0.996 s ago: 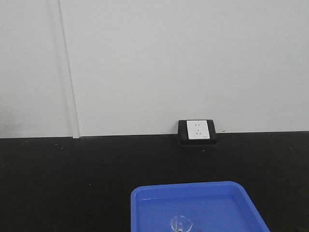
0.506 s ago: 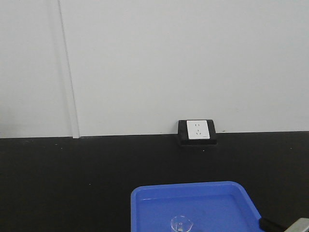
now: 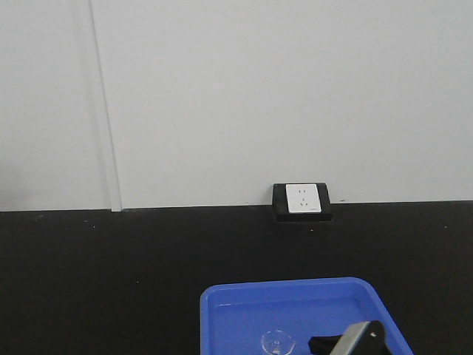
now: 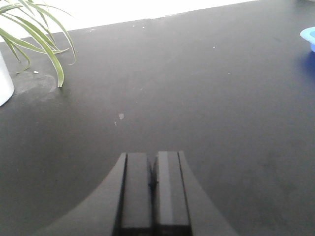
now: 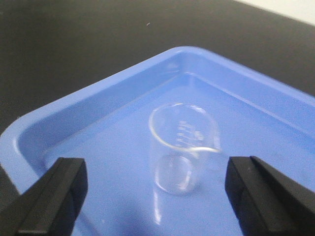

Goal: Move beaker to silver tray on left bench
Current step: 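Lower the right gripper around the glass beaker in the blue tray, then close the right gripper on the beaker and lift it from the tray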

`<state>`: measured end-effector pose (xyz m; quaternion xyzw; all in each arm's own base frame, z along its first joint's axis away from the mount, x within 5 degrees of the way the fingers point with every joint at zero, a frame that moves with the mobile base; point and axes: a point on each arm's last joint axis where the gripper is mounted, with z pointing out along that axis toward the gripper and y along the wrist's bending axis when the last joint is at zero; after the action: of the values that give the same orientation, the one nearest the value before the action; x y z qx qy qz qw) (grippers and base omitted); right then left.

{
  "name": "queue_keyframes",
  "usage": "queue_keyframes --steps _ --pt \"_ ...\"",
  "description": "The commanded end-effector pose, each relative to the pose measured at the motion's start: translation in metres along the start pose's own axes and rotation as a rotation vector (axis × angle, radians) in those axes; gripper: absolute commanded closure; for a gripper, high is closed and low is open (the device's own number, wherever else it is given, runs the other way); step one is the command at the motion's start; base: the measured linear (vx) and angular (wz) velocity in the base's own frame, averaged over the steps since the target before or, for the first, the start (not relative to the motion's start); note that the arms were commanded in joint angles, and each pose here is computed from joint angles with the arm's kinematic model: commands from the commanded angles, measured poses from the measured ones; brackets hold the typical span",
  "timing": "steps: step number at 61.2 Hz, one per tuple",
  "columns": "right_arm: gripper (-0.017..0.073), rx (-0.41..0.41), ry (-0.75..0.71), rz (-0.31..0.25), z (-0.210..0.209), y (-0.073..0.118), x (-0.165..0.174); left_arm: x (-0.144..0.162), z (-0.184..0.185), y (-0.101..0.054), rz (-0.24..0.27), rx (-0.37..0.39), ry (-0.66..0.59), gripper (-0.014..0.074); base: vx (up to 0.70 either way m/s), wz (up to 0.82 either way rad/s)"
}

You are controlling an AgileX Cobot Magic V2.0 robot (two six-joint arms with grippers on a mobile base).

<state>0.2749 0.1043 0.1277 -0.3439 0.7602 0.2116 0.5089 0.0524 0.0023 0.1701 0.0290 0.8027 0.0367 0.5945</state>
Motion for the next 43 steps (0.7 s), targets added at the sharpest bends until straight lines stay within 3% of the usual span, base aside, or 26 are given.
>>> queue_keyframes --steps 1,31,43 --pt "-0.0066 0.038 -0.082 0.006 0.015 -0.007 -0.018 0.000 0.002 -0.001 0.002 0.001 -0.062 0.0592 0.00 0.00" --pt "-0.0027 0.046 -0.111 0.028 0.076 -0.027 -0.013 0.000 0.002 -0.001 0.002 0.001 -0.062 0.0592 0.00 0.00" --pt "0.0062 0.038 -0.127 0.028 0.077 -0.025 -0.015 0.000 0.002 -0.001 0.002 0.001 -0.062 0.0592 0.00 0.00"
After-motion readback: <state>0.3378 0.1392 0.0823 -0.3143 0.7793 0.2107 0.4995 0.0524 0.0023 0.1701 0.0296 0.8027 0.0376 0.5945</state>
